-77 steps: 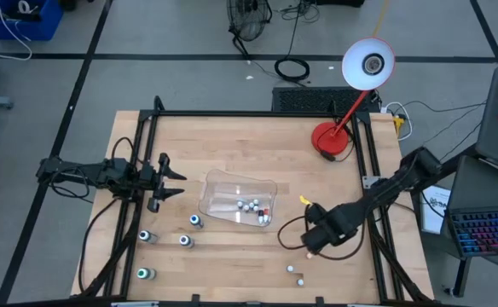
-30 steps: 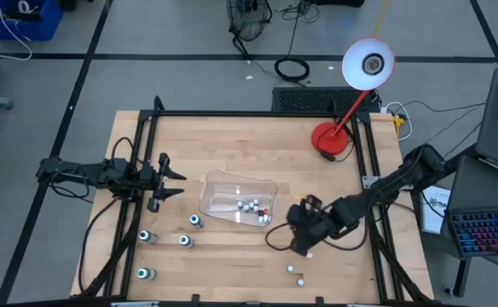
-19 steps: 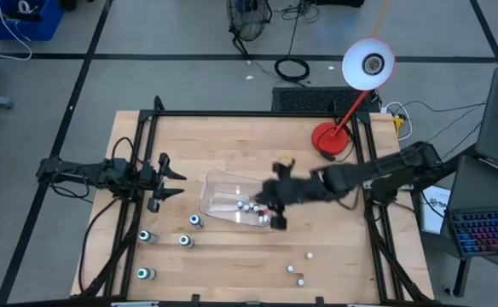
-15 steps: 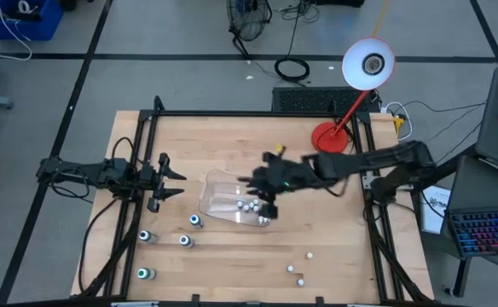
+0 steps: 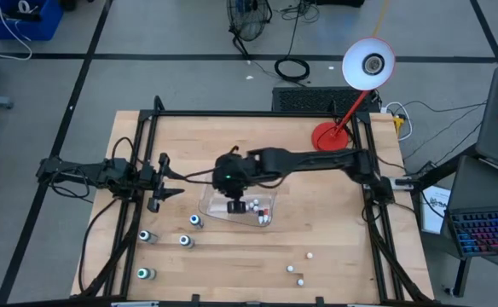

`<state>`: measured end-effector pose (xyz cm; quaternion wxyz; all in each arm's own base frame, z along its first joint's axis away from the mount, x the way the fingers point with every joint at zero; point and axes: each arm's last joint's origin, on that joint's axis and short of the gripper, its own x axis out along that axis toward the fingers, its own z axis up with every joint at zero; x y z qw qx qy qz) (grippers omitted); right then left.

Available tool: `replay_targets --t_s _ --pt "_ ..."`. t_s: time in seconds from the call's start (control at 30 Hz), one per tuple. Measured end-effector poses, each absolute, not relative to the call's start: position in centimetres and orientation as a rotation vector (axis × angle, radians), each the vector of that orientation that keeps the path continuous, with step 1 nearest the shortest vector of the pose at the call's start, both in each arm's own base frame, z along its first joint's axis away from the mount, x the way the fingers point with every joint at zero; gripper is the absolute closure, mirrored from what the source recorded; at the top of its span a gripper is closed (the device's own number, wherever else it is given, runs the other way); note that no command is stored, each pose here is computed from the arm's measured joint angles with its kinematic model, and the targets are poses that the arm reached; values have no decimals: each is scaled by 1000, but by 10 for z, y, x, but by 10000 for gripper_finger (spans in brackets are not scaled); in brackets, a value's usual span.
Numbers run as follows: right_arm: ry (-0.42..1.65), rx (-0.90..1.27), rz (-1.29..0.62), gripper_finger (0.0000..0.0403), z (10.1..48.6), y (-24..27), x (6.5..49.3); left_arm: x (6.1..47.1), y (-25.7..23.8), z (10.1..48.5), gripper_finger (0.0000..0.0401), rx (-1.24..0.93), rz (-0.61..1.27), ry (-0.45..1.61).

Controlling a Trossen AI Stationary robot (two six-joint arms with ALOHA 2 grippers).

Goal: Pick & Place food coloring
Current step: Put the small orange food coloring bottle into the transparent bin

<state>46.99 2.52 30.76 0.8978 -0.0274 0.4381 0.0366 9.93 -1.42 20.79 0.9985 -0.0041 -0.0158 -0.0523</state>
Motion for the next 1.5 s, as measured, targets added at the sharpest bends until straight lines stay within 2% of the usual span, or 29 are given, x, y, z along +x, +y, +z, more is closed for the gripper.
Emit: replay_targets --t_s 0.3,0.83,1.17,1.23,1.4,1.5 --pt "1116 -20 87 359 255 5 481 99 -14 208 219 -8 -104 -31" --pt "1309 18 49 359 200 -12 470 99 -14 208 219 -8 -105 -32" --pt "1355 36 37 359 182 -11 464 99 -14 208 219 -8 -105 -32" --pt "1359 47 29 346 182 -11 464 99 -14 208 219 -8 -105 -32" --pt "1359 72 8 281 182 -11 464 99 -14 208 219 -8 -105 -32" --pt "1358 74 7 264 182 -11 464 99 -14 208 219 -8 -105 -32"
